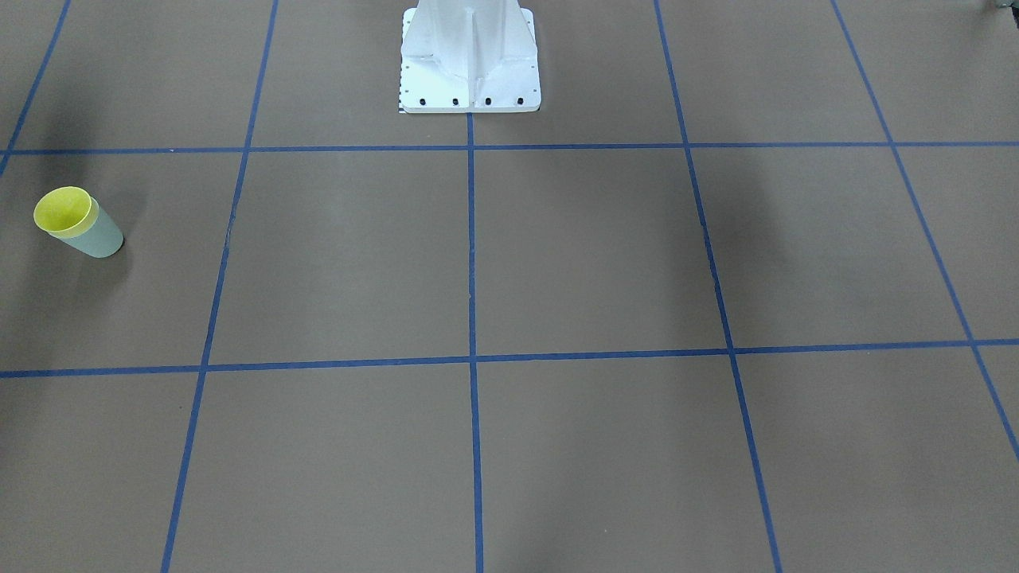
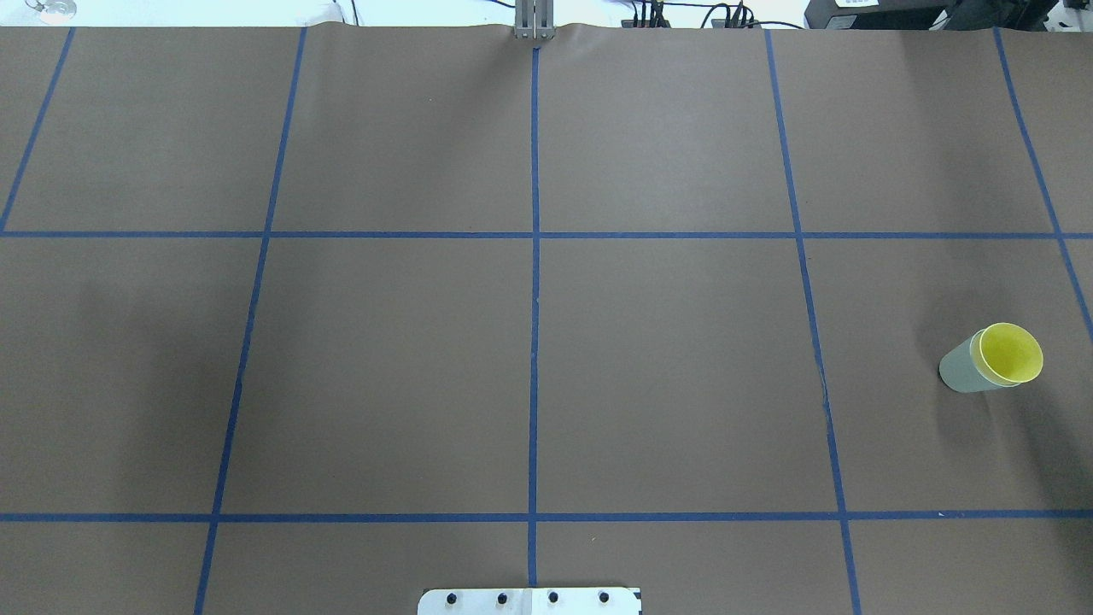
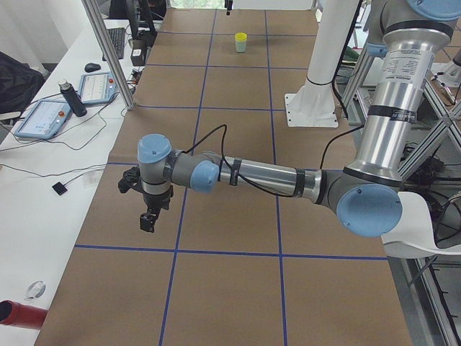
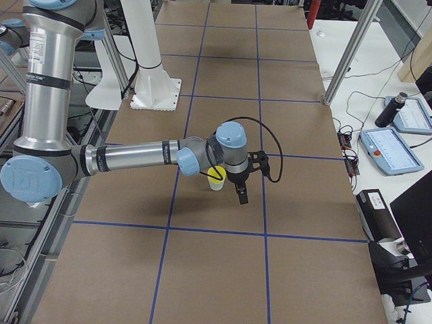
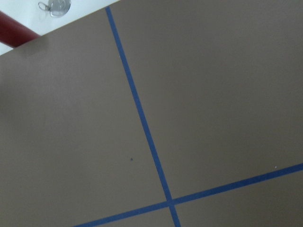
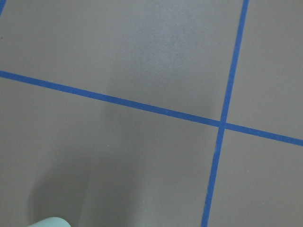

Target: Transfer and stack yellow cup on green cup

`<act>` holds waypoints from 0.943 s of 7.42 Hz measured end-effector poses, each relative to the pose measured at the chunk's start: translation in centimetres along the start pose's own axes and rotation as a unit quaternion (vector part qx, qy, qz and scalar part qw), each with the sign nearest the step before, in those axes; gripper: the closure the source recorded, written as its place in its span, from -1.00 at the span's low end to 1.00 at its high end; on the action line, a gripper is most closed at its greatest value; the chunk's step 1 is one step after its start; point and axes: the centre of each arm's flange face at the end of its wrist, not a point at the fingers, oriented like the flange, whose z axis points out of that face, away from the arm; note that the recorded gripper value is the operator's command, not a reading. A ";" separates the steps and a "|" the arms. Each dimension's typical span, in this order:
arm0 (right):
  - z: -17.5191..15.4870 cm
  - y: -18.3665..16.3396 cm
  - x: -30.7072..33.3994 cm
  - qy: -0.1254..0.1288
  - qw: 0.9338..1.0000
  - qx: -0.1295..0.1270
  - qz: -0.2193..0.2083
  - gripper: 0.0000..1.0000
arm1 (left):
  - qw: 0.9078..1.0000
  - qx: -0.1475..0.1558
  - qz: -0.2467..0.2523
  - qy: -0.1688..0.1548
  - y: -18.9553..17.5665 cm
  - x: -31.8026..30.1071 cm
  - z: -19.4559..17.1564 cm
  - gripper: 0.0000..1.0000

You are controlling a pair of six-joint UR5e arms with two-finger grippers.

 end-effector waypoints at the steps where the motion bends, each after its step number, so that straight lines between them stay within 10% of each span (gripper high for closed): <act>1: -1.5 -0.2 2.4 -0.009 0.999 -0.009 0.047 -0.98 | 1.000 -0.009 -0.010 0.001 2.1 -1.0 1.1 -1.00; 7: -3.3 0.4 6.9 -0.030 0.988 -0.044 0.142 -0.98 | 0.997 -0.006 -0.070 0.040 6.8 -3.6 -3.0 -1.00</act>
